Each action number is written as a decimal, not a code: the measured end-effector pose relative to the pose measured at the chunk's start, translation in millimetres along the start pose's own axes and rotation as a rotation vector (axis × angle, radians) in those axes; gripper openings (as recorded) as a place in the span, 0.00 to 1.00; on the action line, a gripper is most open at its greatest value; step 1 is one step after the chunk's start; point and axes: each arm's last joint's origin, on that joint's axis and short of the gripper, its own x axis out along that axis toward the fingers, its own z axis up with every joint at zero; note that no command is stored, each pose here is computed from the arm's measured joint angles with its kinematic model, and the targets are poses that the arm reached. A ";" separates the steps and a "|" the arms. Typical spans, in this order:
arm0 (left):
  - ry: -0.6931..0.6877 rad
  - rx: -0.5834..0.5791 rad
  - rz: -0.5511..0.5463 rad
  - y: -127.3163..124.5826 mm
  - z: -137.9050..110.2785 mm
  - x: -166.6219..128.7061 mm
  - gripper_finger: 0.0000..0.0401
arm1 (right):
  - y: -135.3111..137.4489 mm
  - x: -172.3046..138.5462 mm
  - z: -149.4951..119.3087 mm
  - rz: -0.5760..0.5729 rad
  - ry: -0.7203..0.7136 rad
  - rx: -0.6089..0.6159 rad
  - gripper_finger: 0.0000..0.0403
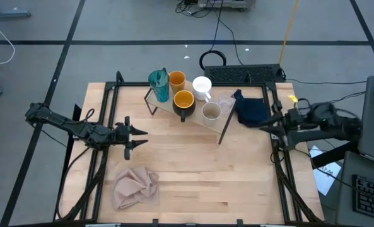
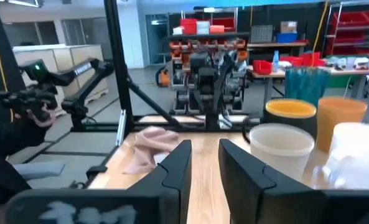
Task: Stack small to large cups/mugs on shelf
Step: Return to Home Position
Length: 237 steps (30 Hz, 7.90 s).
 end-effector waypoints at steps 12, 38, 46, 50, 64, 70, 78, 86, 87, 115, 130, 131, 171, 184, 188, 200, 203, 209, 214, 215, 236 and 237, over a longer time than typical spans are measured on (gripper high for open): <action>-0.003 -0.017 0.013 0.4 0.2 0.0 0.40 | -5.9 38.4 -74.8 0.000 -0.051 -0.048 0.18; -0.003 -0.026 0.014 0.4 0.1 0.0 0.40 | -11.7 25.6 -109.7 -0.135 0.004 0.004 0.18; -0.001 -0.018 0.014 0.4 0.0 0.0 0.40 | -13.4 37.2 -132.3 -0.131 -0.044 0.007 0.18; -0.001 -0.019 0.014 0.4 0.0 0.0 0.40 | -14.2 41.5 -143.2 -0.127 -0.076 -0.001 0.18; -0.011 -0.019 0.011 0.2 0.8 0.0 0.40 | -14.0 41.6 -141.4 -0.122 -0.115 0.032 0.18; -0.040 0.033 -0.066 -4.0 4.1 -2.9 0.40 | -14.0 41.6 -141.5 -0.122 -0.114 0.033 0.18; -0.055 0.032 -0.089 5.5 2.9 -24.8 0.40 | -13.9 41.5 -139.8 -0.119 -0.133 0.058 0.18; -0.188 0.013 -0.274 9.3 5.2 -44.3 0.40 | -13.7 41.1 -137.0 -0.114 -0.163 0.078 0.18; -0.187 0.013 -0.274 9.3 0.0 -42.5 0.40 | -13.7 41.1 -136.8 -0.114 -0.166 0.077 0.18; -0.216 0.007 0.025 40.5 -40.7 -17.2 0.40 | -14.0 41.6 -140.5 -0.124 -0.122 -0.023 0.18; -0.156 -0.024 0.074 45.8 -44.6 -12.5 0.40 | -14.8 41.9 -144.0 -0.145 -0.087 0.000 0.18; -0.154 -0.023 0.075 45.8 -44.8 -12.3 0.40 | -15.1 41.9 -144.2 -0.154 -0.086 0.001 0.17; -0.219 0.044 -0.072 41.0 -38.5 -13.4 0.02 | -15.1 42.1 -147.6 -0.150 -0.048 -0.027 0.00; -0.215 0.041 -0.052 41.6 -38.9 -13.2 0.02 | -15.0 42.0 -145.8 -0.152 -0.065 -0.047 0.00; -0.214 0.015 -0.055 41.6 -39.0 -13.2 0.01 | -15.0 42.0 -145.8 -0.152 -0.066 -0.047 0.00; -0.242 0.016 -0.056 41.4 -36.2 -13.9 0.09 | -15.0 42.0 -145.5 -0.152 -0.068 -0.047 0.00; -0.242 0.011 -0.056 41.4 -36.2 -13.9 0.09 | -15.0 42.0 -145.5 -0.152 -0.068 -0.047 0.00; -0.241 0.016 -0.056 41.4 -36.3 -13.9 0.09 | -15.0 42.0 -145.5 -0.151 -0.069 -0.047 0.00; -0.241 0.016 -0.056 41.4 -36.3 -13.9 0.09 | -15.0 42.0 -145.4 -0.151 -0.069 -0.047 0.00; -0.241 0.016 -0.056 41.4 -36.3 -13.9 0.09 | -15.0 42.0 -145.5 -0.151 -0.069 -0.047 0.00; -0.242 0.016 -0.055 41.4 -36.1 -13.9 0.09 | -15.0 42.0 -145.4 -0.151 -0.070 -0.047 0.00; -0.242 0.016 -0.055 41.4 -36.1 -13.9 0.09 | -15.0 42.0 -145.4 -0.151 -0.070 -0.047 0.00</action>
